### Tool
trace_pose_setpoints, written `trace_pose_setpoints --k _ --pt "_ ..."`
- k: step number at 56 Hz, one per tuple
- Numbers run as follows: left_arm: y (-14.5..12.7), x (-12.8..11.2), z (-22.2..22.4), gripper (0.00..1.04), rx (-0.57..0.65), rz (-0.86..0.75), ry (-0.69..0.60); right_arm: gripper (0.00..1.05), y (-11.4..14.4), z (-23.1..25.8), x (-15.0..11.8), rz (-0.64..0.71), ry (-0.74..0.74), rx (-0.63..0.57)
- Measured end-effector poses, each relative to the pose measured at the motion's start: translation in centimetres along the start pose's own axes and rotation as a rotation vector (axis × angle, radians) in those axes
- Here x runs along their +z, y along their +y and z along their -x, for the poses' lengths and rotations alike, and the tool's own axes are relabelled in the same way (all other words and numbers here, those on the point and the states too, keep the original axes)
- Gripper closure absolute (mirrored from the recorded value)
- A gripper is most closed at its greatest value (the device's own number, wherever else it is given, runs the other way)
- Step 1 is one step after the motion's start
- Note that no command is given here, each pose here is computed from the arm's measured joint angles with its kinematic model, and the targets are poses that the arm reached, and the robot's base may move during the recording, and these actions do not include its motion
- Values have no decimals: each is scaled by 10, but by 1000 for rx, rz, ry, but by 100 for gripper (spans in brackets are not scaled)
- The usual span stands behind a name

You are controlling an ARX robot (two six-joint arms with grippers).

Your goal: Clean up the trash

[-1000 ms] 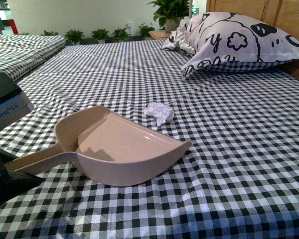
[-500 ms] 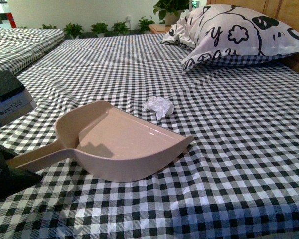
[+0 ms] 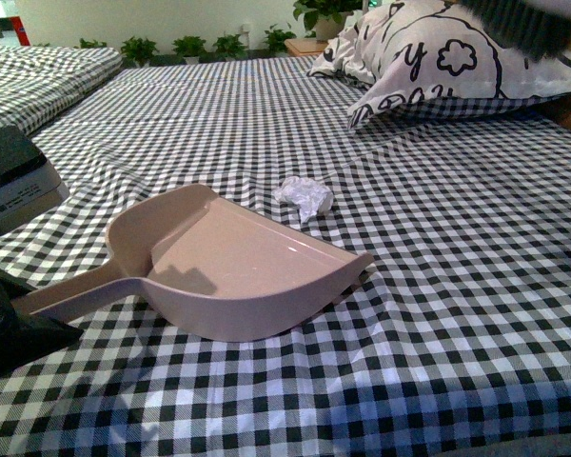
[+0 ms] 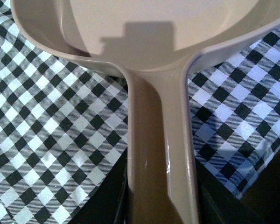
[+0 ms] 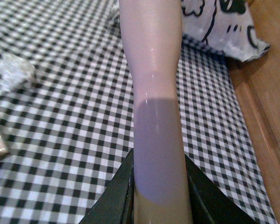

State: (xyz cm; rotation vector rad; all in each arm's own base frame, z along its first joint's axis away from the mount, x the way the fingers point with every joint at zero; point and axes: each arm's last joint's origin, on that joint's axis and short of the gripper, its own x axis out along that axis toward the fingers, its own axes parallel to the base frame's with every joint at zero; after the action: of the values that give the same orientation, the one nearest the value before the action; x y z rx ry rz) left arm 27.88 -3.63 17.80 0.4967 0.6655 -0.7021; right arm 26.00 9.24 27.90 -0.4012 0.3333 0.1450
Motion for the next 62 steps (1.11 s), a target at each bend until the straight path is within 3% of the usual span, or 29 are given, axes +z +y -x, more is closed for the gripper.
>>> trace_pose_setpoints --k 13,40,41,45,53,57,62 --pt "0 0 0 78 -1 -1 1 84 12 -90 3 76 151 42" --pt "0 0 0 78 0 -2 2 84 52 -152 -35 204 307 170" --pt "0 0 0 78 0 -2 2 84 62 -150 -34 202 287 254" --pt "0 0 0 78 0 -2 2 84 67 -143 -30 189 264 395" --pt "0 0 0 78 -1 -2 1 84 66 -119 -21 189 222 654" --pt "0 0 0 78 0 -3 2 84 54 -96 -9 170 177 831" --pt "0 0 0 78 -1 -4 1 84 28 -73 3 155 117 905"
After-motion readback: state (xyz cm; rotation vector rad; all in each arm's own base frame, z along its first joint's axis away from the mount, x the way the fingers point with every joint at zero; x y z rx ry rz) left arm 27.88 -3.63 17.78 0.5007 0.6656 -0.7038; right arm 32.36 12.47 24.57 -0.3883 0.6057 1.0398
